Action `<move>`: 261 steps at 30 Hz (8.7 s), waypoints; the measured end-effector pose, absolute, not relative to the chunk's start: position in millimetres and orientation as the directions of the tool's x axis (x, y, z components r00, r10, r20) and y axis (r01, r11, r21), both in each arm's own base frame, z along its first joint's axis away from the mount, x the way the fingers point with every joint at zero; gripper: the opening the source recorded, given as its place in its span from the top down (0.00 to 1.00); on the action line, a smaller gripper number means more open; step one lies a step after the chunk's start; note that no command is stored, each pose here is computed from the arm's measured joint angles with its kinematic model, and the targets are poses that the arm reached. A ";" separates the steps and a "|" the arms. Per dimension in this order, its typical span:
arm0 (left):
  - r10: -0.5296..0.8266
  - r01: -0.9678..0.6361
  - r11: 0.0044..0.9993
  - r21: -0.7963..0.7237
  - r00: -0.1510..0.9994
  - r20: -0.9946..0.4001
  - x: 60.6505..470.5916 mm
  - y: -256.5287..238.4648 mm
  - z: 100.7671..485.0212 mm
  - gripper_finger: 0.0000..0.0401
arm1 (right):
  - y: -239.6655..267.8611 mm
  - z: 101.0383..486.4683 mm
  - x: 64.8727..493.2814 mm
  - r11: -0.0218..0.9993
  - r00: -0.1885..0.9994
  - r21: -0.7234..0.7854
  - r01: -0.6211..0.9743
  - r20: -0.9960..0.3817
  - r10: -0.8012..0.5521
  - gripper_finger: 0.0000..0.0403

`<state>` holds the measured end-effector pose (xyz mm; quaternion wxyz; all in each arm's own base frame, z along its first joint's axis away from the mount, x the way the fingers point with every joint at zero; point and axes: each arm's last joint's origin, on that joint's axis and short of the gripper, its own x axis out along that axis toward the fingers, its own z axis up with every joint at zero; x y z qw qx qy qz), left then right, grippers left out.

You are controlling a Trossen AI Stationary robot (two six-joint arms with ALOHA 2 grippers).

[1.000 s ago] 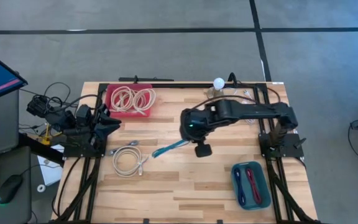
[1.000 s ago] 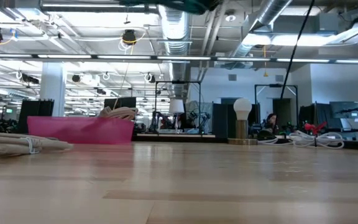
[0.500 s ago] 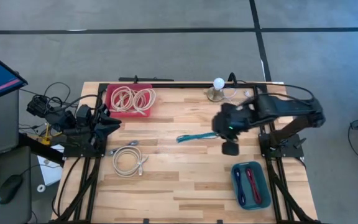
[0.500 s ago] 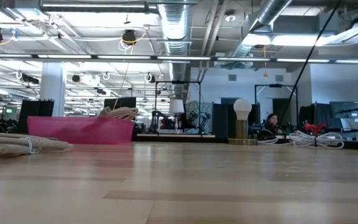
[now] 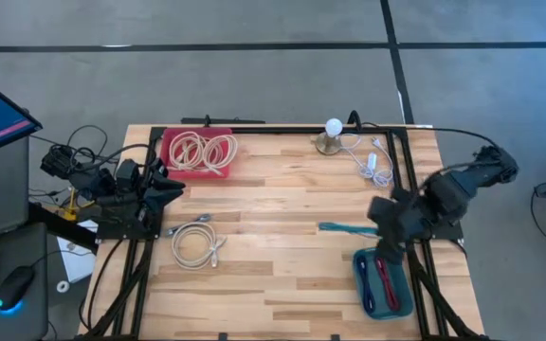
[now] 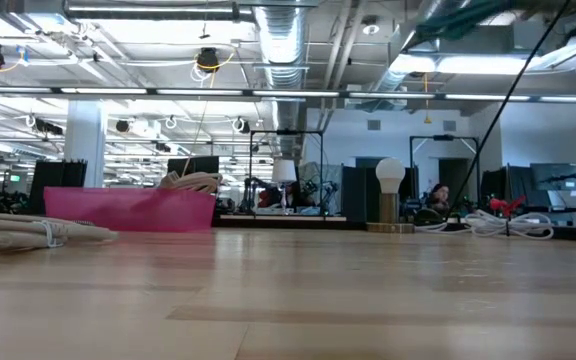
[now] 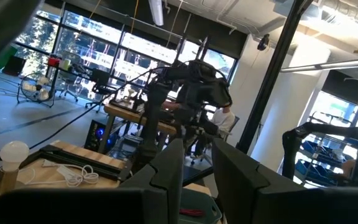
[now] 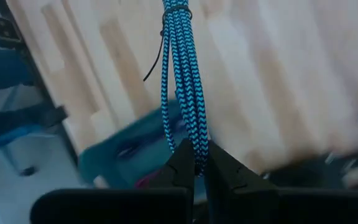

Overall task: Pick & Place USB Port
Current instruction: Put the blue charger cable into the blue bin, then put the brown USB cable into the red bin

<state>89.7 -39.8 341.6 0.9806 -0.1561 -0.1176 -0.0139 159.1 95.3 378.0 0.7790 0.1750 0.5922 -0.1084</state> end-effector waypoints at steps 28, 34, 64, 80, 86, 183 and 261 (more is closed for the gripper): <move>0.033 0.031 0.964 -0.263 0.971 0.235 89.6 -39.1 341.9 0.79 | 238.3 305.0 114.7 0.697 -0.065 -0.057 0.715 -0.998 -0.014 0.99; 0.033 0.031 0.964 -0.264 0.971 0.235 89.6 -39.1 341.9 0.79 | 252.2 267.8 124.5 0.669 -0.160 -0.168 0.724 -0.984 -0.074 0.99; 0.032 0.030 0.965 -0.260 0.972 0.232 89.7 -39.1 341.5 0.79 | 232.8 289.6 137.9 0.739 -0.091 -0.031 0.673 -0.995 0.041 0.66; 0.033 0.031 0.965 -0.261 0.972 0.235 89.7 -39.1 341.9 0.79 | 142.9 341.8 190.7 0.889 0.464 0.072 0.452 -0.870 -0.165 0.70; 0.032 0.031 0.965 -0.262 0.971 0.235 89.6 -39.1 341.9 0.79 | 115.3 349.7 219.5 0.923 0.563 0.017 0.386 -0.796 -0.221 0.71; 0.267 0.410 0.837 0.364 0.274 -0.924 186.3 -70.1 238.6 0.59 | 12.4 367.1 277.6 0.885 0.674 -0.061 0.461 -0.625 -0.394 0.78; 0.058 0.368 0.917 0.154 0.261 -0.964 195.3 -58.8 138.4 0.96 | 38.5 339.3 168.2 0.982 0.980 0.179 0.063 -0.197 -0.027 0.78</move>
